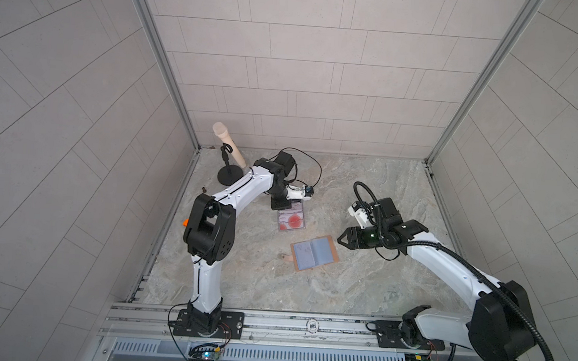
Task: Take the credit cards out of the card holder
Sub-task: Place the credit card in the storage box.
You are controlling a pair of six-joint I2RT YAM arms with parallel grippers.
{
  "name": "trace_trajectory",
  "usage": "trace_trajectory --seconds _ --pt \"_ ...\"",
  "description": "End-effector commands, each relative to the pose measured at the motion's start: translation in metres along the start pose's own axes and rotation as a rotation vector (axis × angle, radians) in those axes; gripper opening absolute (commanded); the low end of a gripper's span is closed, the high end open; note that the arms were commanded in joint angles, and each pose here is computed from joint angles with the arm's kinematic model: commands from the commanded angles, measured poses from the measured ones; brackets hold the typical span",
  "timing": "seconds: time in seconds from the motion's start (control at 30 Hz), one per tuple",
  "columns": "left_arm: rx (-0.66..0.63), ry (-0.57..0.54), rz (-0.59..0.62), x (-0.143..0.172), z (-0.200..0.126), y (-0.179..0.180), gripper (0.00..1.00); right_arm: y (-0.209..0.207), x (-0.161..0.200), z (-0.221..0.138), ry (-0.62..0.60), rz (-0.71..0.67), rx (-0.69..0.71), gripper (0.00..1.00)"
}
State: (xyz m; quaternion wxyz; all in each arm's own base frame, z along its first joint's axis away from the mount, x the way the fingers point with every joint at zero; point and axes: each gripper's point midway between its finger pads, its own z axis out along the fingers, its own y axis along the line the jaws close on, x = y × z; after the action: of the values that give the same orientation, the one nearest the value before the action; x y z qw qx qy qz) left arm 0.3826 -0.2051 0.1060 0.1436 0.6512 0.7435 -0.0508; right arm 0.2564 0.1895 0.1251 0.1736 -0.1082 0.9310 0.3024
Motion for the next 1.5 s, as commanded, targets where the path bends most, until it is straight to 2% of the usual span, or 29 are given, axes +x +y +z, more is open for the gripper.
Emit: trace_trajectory --seconds 0.0,0.33,0.67,0.93,1.07,1.27,1.4,1.47 --pt "-0.021 -0.018 -0.036 -0.006 -0.002 0.010 0.01 -0.003 0.006 0.001 0.015 -0.010 0.016 0.60" --pt "-0.001 0.026 -0.053 0.000 0.015 0.009 0.02 -0.004 0.008 0.000 0.015 -0.017 0.022 0.60" --pt "0.003 0.047 -0.066 0.004 0.020 0.008 0.11 -0.004 0.008 -0.002 0.011 -0.022 0.029 0.60" --pt "-0.002 0.043 -0.100 0.001 0.019 0.011 0.28 -0.003 0.009 -0.003 0.006 -0.031 0.027 0.60" --pt "-0.033 0.029 -0.128 -0.004 0.006 0.017 0.35 0.001 0.009 -0.003 0.003 -0.063 0.017 0.60" --pt "-0.125 -0.070 -0.179 -0.022 -0.040 0.025 0.51 0.011 0.010 0.000 0.007 -0.151 0.065 0.60" --pt "-0.171 -0.130 -0.250 -0.025 -0.070 0.017 0.53 0.019 0.008 0.005 0.012 -0.204 0.107 0.60" --pt "-0.200 -0.204 -0.315 -0.028 -0.085 0.009 0.54 0.022 0.004 0.007 0.006 -0.223 0.132 0.60"
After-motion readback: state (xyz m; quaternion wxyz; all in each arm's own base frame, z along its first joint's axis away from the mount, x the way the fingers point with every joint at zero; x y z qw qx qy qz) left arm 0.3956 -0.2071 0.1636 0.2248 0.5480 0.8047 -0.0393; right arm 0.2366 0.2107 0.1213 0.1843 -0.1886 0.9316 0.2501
